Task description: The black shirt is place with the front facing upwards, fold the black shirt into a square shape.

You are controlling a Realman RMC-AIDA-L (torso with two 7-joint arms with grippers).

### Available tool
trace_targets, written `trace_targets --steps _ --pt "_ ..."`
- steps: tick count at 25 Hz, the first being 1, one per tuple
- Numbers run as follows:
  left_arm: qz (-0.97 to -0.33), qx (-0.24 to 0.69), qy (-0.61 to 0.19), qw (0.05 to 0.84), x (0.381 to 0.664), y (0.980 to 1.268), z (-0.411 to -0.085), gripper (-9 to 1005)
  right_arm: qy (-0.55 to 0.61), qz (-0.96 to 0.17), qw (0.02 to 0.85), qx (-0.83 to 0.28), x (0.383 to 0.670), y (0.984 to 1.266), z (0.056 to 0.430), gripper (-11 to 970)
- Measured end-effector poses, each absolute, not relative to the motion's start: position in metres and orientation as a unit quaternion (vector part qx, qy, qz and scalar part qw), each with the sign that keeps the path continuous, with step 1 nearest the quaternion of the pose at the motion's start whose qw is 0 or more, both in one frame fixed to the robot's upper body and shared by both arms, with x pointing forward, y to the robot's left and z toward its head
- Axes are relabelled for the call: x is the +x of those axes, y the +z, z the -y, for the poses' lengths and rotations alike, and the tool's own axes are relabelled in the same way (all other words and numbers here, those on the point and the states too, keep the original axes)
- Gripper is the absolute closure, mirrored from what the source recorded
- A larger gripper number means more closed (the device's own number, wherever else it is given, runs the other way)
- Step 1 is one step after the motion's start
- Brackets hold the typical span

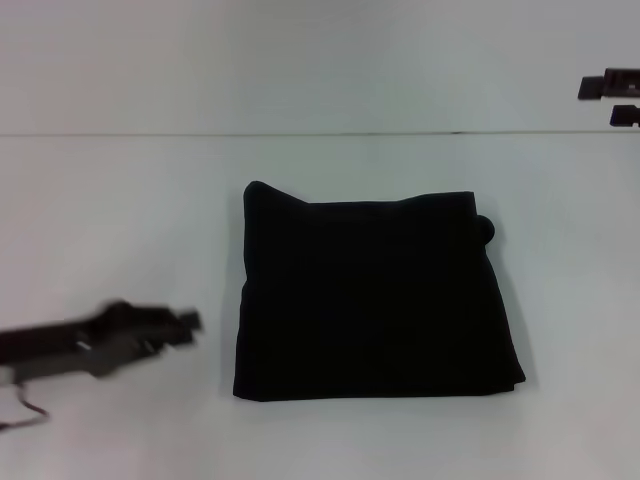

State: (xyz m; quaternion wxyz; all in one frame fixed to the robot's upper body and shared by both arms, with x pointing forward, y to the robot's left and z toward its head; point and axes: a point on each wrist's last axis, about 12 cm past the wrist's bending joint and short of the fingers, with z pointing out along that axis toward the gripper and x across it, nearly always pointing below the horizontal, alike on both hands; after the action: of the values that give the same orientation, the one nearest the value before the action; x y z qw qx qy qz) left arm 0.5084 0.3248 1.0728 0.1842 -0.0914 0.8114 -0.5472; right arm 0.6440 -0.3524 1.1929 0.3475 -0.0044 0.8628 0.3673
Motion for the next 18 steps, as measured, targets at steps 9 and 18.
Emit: trace_targets --steps 9,18 --pt "-0.796 0.176 -0.476 0.328 0.539 1.108 -0.318 571 0.344 -0.806 0.406 -0.260 0.594 1.147 0.325 91" --pt "-0.777 0.317 -0.406 0.362 0.575 1.117 -0.281 252 0.376 -0.765 0.413 -0.320 0.558 1.111 0.299 91"
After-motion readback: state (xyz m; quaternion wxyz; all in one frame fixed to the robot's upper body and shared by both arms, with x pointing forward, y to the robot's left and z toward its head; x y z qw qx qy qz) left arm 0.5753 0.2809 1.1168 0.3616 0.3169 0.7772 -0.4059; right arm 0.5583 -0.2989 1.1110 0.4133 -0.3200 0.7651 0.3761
